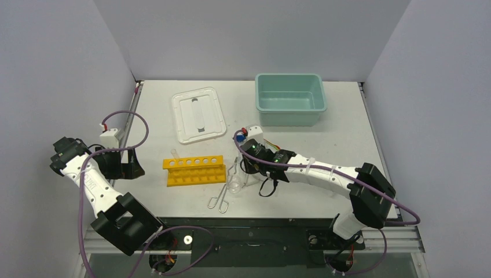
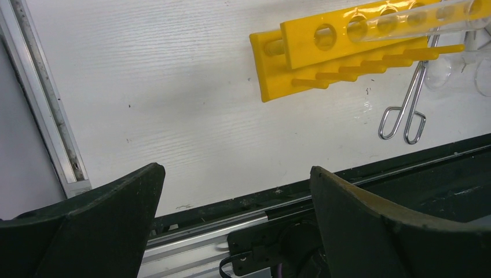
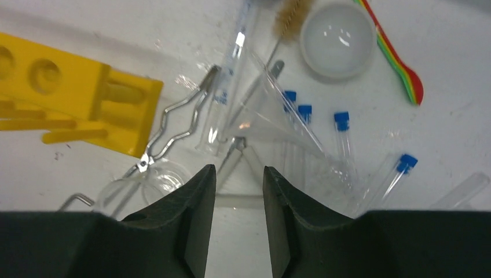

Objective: Organize the chemistry lab equipment
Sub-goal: Pick up the test tube at the center of the board.

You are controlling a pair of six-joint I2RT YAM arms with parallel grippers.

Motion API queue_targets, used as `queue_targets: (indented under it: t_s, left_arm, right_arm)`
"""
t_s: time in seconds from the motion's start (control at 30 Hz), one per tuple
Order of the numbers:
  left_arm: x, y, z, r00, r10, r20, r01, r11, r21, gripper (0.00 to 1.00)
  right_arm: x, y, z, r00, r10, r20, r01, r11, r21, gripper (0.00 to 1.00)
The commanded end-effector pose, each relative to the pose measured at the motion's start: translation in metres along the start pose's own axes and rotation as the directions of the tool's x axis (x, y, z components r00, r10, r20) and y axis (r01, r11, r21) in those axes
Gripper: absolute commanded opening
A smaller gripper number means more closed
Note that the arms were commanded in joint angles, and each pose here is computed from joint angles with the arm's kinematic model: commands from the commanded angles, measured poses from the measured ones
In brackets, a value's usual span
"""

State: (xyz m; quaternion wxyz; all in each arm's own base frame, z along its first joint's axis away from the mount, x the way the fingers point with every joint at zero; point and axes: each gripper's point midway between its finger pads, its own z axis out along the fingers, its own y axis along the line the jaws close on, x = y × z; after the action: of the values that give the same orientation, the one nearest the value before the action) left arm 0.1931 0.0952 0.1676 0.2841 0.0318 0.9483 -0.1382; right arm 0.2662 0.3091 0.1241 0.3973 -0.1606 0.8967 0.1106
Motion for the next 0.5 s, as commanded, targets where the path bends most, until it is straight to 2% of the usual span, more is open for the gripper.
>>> queue_targets:
  t_s: [0.0,0.2,0.47]
  left_arm:
    - [-0.007,-0.006,-0.009,0.999,0.032,0.031,-0.032,0.999,0.009,0.97]
    - [-0.006,-0.007,-0.009,0.999,0.028,0.029,-0.029,0.999,0.013,0.97]
    - [-0.01,-0.009,-0.011,0.999,0.034,0.033,-0.035,0.999,0.02,0.97]
  right_arm:
    - [0.02,-0.015,-0.006,0.996,0.084,-0.022,-0.082,0.995,0.063,0.31]
    - [0.034,-0.033,0.001,0.995,0.088,-0.047,-0.082,0.989,0.124,0.29]
    - [0.057,-0.082,-0.004,0.982,0.178,-0.061,-0.159,0.96,0.231,0.32]
